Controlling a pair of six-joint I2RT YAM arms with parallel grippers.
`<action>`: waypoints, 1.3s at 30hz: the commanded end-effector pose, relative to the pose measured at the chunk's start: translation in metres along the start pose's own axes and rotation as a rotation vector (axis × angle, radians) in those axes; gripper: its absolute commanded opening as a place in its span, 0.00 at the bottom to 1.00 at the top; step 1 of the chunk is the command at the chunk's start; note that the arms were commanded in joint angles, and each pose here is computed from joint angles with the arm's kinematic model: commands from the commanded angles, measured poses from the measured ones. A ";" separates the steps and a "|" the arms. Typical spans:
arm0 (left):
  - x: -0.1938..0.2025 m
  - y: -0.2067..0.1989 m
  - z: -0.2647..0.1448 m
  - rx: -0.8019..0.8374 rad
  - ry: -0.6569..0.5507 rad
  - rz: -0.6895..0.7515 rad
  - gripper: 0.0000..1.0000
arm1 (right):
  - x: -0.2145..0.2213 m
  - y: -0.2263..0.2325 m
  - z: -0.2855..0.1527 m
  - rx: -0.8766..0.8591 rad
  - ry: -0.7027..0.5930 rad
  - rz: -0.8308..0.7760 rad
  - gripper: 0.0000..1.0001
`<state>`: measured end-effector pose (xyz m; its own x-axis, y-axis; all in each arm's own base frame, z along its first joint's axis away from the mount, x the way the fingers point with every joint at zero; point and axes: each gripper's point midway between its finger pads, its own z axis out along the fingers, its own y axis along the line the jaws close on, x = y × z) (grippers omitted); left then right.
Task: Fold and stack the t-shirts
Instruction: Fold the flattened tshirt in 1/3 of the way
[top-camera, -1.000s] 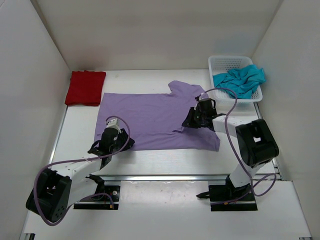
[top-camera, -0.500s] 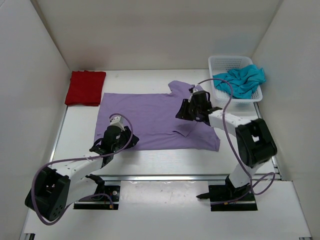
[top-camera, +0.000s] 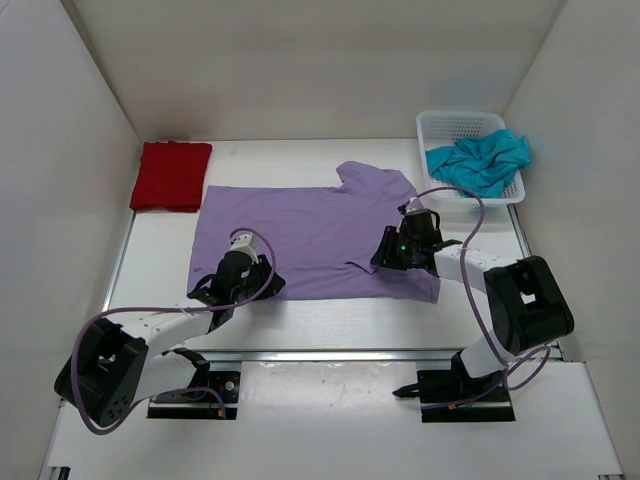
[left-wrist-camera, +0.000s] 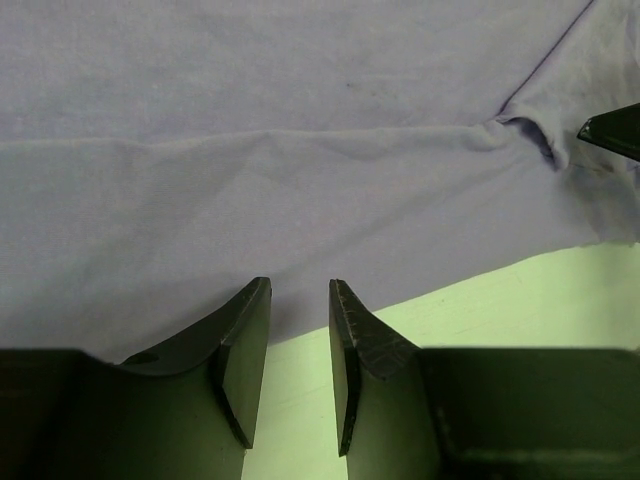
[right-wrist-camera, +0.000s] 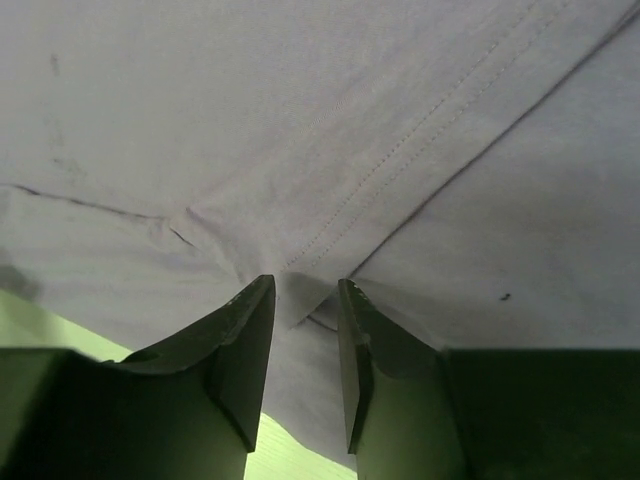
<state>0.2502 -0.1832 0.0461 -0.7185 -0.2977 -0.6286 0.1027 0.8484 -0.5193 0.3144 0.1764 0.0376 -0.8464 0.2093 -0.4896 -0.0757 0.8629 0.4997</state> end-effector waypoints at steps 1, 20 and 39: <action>-0.019 -0.013 0.000 0.029 -0.058 -0.002 0.41 | -0.009 0.006 0.006 -0.031 -0.023 -0.004 0.29; -0.018 -0.007 0.000 0.026 -0.062 -0.006 0.41 | -0.008 0.018 0.013 0.000 -0.008 -0.024 0.06; -0.016 -0.009 0.002 0.031 -0.041 0.003 0.41 | -0.078 0.058 0.058 -0.067 -0.047 -0.046 0.06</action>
<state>0.2558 -0.1816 0.0459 -0.7092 -0.3095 -0.6335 0.0968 0.8473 -0.5223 0.3885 0.2252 0.0454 -0.8402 0.1882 -0.5085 -0.1166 0.8532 0.5084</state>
